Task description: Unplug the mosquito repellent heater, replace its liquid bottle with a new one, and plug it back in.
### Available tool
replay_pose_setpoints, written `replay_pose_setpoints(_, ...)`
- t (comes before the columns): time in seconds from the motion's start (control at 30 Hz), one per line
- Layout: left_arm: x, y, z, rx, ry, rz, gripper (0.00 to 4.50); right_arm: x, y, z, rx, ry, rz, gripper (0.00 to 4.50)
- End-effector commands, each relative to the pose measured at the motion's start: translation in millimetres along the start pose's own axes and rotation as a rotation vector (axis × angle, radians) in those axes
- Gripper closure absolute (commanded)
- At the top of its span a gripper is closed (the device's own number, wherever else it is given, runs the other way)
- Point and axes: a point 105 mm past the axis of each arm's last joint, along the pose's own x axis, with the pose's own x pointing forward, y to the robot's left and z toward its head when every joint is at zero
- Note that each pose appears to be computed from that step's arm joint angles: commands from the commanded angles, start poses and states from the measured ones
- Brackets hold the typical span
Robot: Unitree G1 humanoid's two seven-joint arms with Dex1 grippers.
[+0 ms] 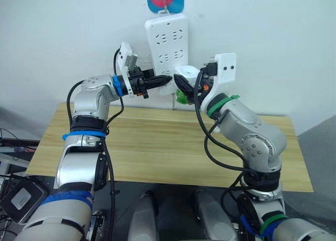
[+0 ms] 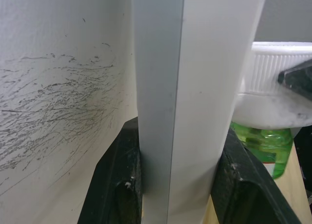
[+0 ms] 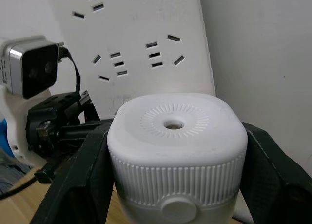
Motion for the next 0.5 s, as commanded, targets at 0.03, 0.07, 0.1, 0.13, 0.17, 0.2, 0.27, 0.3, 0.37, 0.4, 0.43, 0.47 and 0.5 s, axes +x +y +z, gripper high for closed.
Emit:
replay_pose_setpoints(0.03,14.2,-16.1,18.6,0.032,-0.064,-0.104,3.17,10.9,3.4,-5.8,-0.201,0.018,-0.001,1.41)
replay_pose_setpoints(0.07,14.2,-16.0,18.9,0.032,-0.065,-0.104,3.17,11.5,3.6,-7.2,-0.221,0.018,0.0,1.41)
replay_pose_setpoints(0.1,14.3,-16.0,19.0,0.033,-0.065,-0.103,3.17,12.0,3.8,-8.6,-0.229,0.018,0.0,1.41)
replay_pose_setpoints(0.13,14.5,-16.0,19.0,0.033,-0.065,-0.103,3.17,12.4,4.0,-9.8,-0.235,0.018,0.003,1.41)
replay_pose_setpoints(0.17,14.6,-16.1,19.0,0.033,-0.065,-0.104,3.17,13.0,4.5,-11.8,-0.231,0.023,0.006,1.41)
replay_pose_setpoints(0.2,14.7,-16.2,19.0,0.033,-0.065,-0.105,3.17,13.4,4.9,-13.3,-0.227,0.026,0.009,1.41)
replay_pose_setpoints(0.27,14.7,-16.0,18.9,0.033,-0.065,-0.104,3.17,15.2,5.9,-14.6,-0.241,0.03,0.018,1.41)
replay_pose_setpoints(0.3,14.8,-15.9,18.7,0.033,-0.064,-0.103,3.17,16.0,6.4,-14.7,-0.252,0.03,0.023,1.41)
replay_pose_setpoints(0.37,15.2,-16.1,18.3,0.033,-0.064,-0.102,3.17,17.9,8.3,-18.9,-0.325,0.056,0.045,1.41)
replay_pose_setpoints(0.4,15.5,-16.3,18.2,0.033,-0.064,-0.103,3.17,18.2,8.5,-20.3,-0.335,0.063,0.048,1.41)
replay_pose_setpoints(0.43,15.9,-16.5,18.2,0.033,-0.065,-0.103,3.17,18.8,8.0,-18.7,-0.244,0.058,0.036,1.41)
replay_pose_setpoints(0.47,16.1,-16.6,18.3,0.034,-0.065,-0.103,3.17,19.0,7.6,-17.6,-0.169,0.054,0.027,1.41)
replay_pose_setpoints(0.5,16.0,-16.4,18.2,0.035,-0.065,-0.102,3.17,18.9,8.3,-15.6,-0.128,0.05,0.03,1.41)
